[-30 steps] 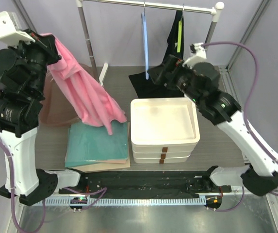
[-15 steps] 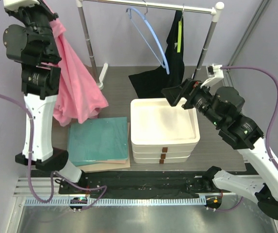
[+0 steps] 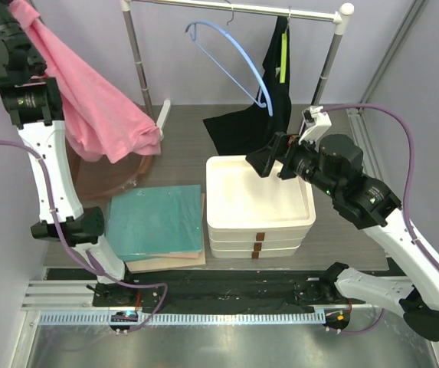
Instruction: Remove the t-shirt from the hanger
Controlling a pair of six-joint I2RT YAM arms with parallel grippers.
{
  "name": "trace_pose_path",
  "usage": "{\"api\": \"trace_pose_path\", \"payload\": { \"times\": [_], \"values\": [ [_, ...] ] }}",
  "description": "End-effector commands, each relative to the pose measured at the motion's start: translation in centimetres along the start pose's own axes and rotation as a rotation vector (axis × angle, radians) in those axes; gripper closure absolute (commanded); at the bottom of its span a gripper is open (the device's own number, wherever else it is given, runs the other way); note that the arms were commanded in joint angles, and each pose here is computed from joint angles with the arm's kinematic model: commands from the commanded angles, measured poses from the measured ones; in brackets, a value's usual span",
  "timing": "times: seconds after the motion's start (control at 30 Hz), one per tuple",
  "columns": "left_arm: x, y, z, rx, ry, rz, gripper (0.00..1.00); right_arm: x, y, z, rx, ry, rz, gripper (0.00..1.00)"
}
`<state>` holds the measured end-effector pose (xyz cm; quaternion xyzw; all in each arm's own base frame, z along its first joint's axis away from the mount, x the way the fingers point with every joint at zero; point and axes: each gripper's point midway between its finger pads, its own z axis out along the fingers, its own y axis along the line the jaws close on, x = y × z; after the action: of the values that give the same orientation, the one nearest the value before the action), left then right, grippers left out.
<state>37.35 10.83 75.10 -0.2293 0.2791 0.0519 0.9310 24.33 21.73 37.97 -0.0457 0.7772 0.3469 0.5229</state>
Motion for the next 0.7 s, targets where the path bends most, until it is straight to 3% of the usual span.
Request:
{"api": "trace_pose_path", "payload": {
  "times": [0.0, 0.13, 0.23, 0.3, 0.33, 0.5, 0.67],
  "values": [
    [-1.9, 0.9, 0.8, 0.03, -0.056, -0.121, 1.0, -0.5, 0.5, 0.1, -0.02, -0.006, -0.033, 0.0],
    [3.0, 0.9, 0.2, 0.052, 0.091, -0.165, 1.0, -0.2, 0.3, 0.2, -0.015, -0.001, -0.033, 0.0],
    [8.8, -0.4, -1.6, 0.109, 0.281, -0.228, 1.0, -0.4, 0.4, -0.3, -0.026, -0.018, -0.022, 0.0],
    [13.9, -0.3, -3.8, 0.096, 0.435, -0.274, 1.0, -0.4, 0.4, -0.7, -0.033, -0.031, -0.01, 0.0],
    [14.6, -1.5, -5.0, 0.132, 0.489, -0.339, 1.0, -0.4, 0.5, -0.9, -0.037, -0.035, -0.007, 0.0],
    [20.8, -4.7, -11.1, 0.173, 0.714, -0.392, 1.0, 0.3, 0.1, -1.4, -0.04, -0.033, -0.001, 0.0],
    [26.3, -3.5, -16.9, 0.098, 0.897, -0.466, 1.0, 0.2, -0.1, -2.7, -0.045, -0.057, -0.002, 0.0]
  ]
}}
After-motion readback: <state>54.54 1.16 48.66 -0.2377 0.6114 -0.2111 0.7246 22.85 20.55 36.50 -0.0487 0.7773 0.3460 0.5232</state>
